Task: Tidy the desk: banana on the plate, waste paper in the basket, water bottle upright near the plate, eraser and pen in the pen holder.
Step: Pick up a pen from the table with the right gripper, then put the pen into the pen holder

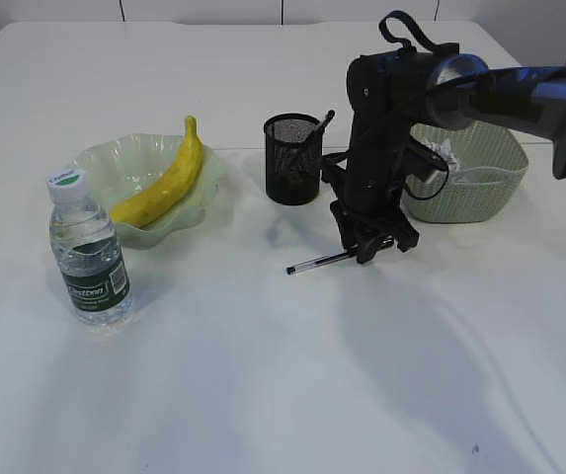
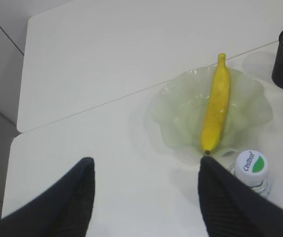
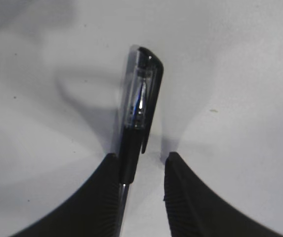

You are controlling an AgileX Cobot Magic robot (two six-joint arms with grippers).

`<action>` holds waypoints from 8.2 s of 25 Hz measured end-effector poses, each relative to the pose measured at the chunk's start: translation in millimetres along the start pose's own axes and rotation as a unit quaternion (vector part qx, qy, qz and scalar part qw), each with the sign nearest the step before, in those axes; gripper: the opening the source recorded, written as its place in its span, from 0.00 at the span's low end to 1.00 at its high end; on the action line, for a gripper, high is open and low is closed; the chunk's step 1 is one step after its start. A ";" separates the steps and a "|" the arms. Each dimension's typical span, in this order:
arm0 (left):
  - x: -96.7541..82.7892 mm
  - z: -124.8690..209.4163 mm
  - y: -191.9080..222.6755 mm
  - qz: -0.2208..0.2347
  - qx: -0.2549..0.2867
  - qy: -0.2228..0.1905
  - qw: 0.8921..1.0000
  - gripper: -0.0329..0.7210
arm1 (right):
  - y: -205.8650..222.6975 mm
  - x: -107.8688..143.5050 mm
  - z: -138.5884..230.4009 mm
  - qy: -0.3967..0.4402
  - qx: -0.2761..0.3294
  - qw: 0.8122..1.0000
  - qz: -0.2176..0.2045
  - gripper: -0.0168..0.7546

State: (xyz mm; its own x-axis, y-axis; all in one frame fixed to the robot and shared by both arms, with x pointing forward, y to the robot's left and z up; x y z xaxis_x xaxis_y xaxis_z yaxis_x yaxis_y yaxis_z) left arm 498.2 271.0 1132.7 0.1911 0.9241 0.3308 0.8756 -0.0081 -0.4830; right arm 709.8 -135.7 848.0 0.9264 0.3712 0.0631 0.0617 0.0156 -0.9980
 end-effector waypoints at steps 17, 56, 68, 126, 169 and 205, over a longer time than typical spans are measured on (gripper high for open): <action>0.0 0.0 0.0 0.000 0.000 0.000 1.000 0.66 | 0.0 2.9 -0.1 0.008 0.000 1.000 -0.010 0.33; -0.3 5.8 -0.1 0.001 0.019 -0.001 1.000 0.66 | 8.0 1.5 -5.6 -0.005 -0.018 1.000 0.000 0.32; -0.3 7.2 -0.2 0.001 0.024 -0.001 1.000 0.66 | 4.5 9.7 -11.8 -0.012 -0.039 0.999 -0.020 0.32; 0.2 7.7 -0.2 -0.001 0.026 0.001 1.000 0.66 | 4.4 9.0 3.8 -0.024 0.012 0.999 -0.018 0.08; 0.5 7.7 -0.2 -0.002 0.026 0.003 1.000 0.66 | -35.7 35.4 -10.4 -0.156 -0.045 0.984 -0.076 0.08; 0.5 7.7 -0.2 -0.002 0.026 0.003 1.000 0.66 | -113.9 76.2 -55.8 -0.289 -0.250 0.910 -0.161 0.08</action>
State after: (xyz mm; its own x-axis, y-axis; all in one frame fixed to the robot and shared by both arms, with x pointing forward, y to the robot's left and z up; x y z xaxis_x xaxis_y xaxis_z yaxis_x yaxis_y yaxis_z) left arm 494.7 274.4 1126.7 0.1909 0.9220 0.3368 0.8523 0.0146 -0.5229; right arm 794.1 -161.0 966.9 0.4897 0.8505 0.1920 0.5902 -0.1612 -0.7910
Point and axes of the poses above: a point on each arm's last joint axis where the gripper is mounted, y pointing out along that axis toward the gripper, x along the wrist's bending axis when the last joint is at zero, z = x × y, the point moved 6 cm from there along y, pointing out along that axis toward the gripper, and after that the axes turned 8 degrees about y, right-handed, at the moved point
